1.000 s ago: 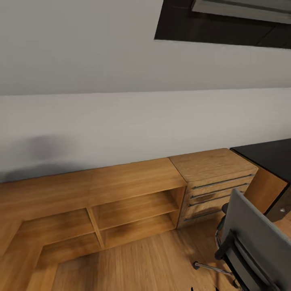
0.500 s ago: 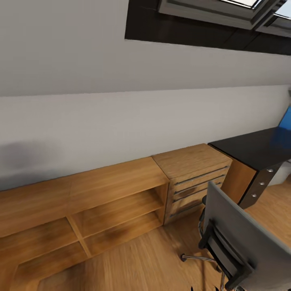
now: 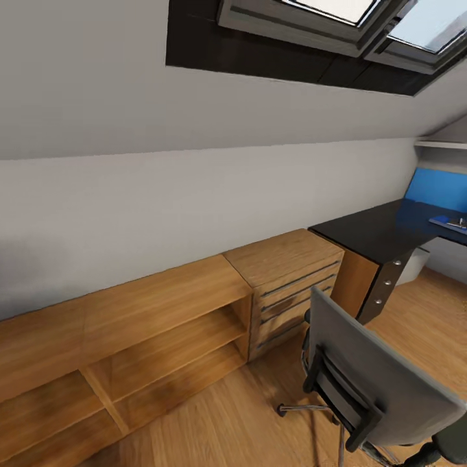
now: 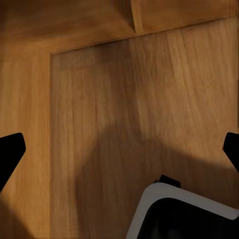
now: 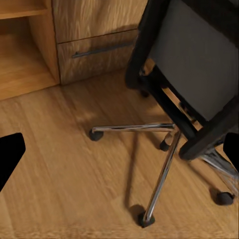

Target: In the bedroom, organize the workspace by keeping the computer under the desk, ensuring the monitor is on the desk, placing the keyboard on the desk next to the monitor, placing the mouse on the desk next to the keyboard, moving the folder from the swivel chair onto the desk next to the mouse, stacking the notebook on top of the folder with the pen on top of the notebook, and positioning the swivel chair next to the desk.

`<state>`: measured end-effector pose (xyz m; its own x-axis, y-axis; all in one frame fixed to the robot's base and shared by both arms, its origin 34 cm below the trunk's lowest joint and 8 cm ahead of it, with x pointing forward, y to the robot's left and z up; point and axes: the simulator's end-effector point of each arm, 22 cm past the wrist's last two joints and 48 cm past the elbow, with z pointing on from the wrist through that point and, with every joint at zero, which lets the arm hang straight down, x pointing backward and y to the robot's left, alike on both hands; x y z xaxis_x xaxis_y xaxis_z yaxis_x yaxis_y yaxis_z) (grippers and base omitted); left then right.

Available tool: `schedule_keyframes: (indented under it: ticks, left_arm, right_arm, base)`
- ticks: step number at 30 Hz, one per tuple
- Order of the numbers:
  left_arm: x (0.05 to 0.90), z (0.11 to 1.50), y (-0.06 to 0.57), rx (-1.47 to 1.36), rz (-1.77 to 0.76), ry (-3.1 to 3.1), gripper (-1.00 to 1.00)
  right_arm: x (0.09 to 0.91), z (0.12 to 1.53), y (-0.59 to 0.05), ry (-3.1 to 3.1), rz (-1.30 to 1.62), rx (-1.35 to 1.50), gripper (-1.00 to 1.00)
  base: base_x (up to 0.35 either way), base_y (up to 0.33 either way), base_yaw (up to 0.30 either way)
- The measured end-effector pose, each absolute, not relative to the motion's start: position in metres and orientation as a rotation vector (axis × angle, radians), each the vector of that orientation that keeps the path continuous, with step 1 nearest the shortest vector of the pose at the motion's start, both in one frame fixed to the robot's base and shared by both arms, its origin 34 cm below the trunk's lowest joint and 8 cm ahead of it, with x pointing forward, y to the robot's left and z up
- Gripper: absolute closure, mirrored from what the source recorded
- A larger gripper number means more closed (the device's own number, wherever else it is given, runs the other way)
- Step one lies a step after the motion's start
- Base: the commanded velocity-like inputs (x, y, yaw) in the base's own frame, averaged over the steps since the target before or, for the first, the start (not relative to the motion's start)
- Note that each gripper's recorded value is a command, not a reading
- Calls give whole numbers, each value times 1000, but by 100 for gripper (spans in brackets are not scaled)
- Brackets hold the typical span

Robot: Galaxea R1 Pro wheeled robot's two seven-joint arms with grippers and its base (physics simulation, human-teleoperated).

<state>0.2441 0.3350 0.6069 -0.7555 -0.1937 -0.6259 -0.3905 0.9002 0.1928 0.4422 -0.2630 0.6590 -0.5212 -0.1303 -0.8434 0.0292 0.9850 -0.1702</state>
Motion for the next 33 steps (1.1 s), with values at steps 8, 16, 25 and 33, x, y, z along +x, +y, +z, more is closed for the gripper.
schedule_keyframes:
  ticks: [8, 16, 25, 33]
  left_arm:
    - [248, 608, 335, -418, 413, 2426, -100]
    - [251, 610, 335, -419, 410, 2415, -100]
    - [255, 611, 335, -422, 406, 2404, -100]
    - [259, 612, 335, -422, 402, 2395, -100]
  right_arm:
    - [371, 637, -261, 2215, -191, -105, -100]
    - [369, 640, -256, 2199, -171, -137, -100]
    - [373, 643, -256, 2184, -169, -144, -100]
    - [376, 645, -256, 2176, -168, -148, -100]
  base:
    - [0, 0, -172]
    - [0, 0, -155]
    - [0, 0, -157]
    - [0, 0, -168]
